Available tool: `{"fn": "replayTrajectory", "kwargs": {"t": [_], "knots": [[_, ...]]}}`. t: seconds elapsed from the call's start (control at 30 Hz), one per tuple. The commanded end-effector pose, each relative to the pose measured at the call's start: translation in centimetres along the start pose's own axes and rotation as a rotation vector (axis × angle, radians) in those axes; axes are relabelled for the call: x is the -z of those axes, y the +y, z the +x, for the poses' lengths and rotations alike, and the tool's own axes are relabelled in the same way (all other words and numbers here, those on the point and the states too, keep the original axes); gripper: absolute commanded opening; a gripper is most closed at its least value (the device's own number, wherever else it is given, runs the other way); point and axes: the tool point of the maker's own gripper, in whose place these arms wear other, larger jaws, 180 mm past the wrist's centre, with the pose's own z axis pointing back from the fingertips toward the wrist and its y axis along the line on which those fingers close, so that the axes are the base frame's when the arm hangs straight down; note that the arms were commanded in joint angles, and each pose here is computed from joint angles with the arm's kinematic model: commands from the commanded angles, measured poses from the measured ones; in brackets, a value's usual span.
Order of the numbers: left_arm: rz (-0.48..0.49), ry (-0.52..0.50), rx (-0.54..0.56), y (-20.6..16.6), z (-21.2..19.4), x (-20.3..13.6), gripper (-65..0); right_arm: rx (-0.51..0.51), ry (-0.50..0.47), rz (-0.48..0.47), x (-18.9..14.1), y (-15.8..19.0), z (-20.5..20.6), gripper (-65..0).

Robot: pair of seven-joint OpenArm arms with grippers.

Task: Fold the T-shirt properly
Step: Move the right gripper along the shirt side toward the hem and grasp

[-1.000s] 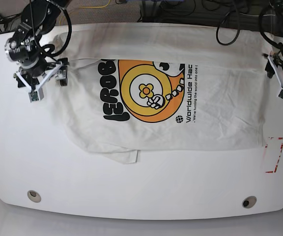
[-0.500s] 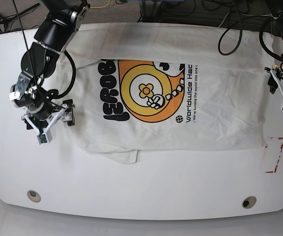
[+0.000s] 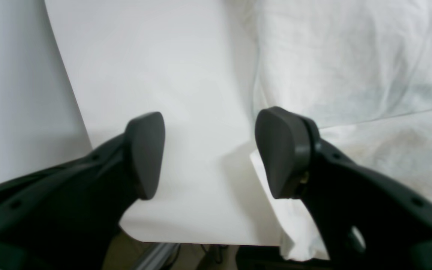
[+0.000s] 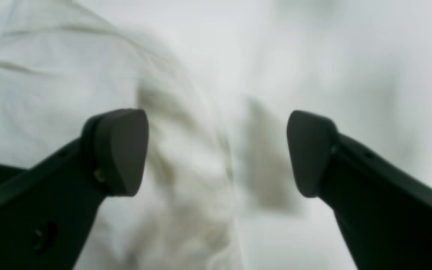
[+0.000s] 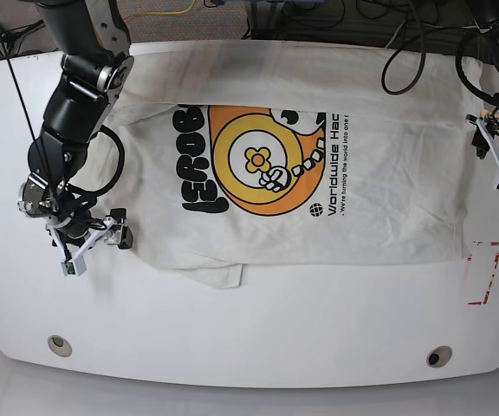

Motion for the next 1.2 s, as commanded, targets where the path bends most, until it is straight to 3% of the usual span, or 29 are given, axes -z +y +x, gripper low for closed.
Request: {"fn": "replayTrajectory", "kwargs": {"t": [0.0, 0.27, 0.63, 0.87, 0.97, 1.17], "knots": [[0.035, -0.017, 0.014, 1.0, 0.6, -0.5, -25.8, 0.034, -0.076, 0.017, 0.3, -0.7, 2.2, -9.7], [0.036, -0.019, 0.015, 1.0, 0.8, -0.4, -25.8, 0.065, -0.067, 0.043, 1.3, -0.1, 1.5, -9.8], [0.036, -0.02, 0.013, 1.1, 0.8, -0.4, -25.8, 0.087, -0.035, 0.074, 2.2, 1.5, -0.8, -27.0], [0.05, -0.051, 0.008, 1.7, 2.1, -0.5, -25.8, 0.1, -0.019, 0.087, 2.5, 2.3, -2.0, -28.4], [0.057, -0.07, -0.013, 2.4, 3.0, -0.2, -25.8, 0.102, -0.034, 0.09, 2.6, 2.5, -2.0, -34.2], [0.058, -0.114, -0.098, 4.5, 5.2, 1.1, -25.7, 0.104, -0.036, 0.09, 2.7, 2.5, -2.2, -55.3]]}}
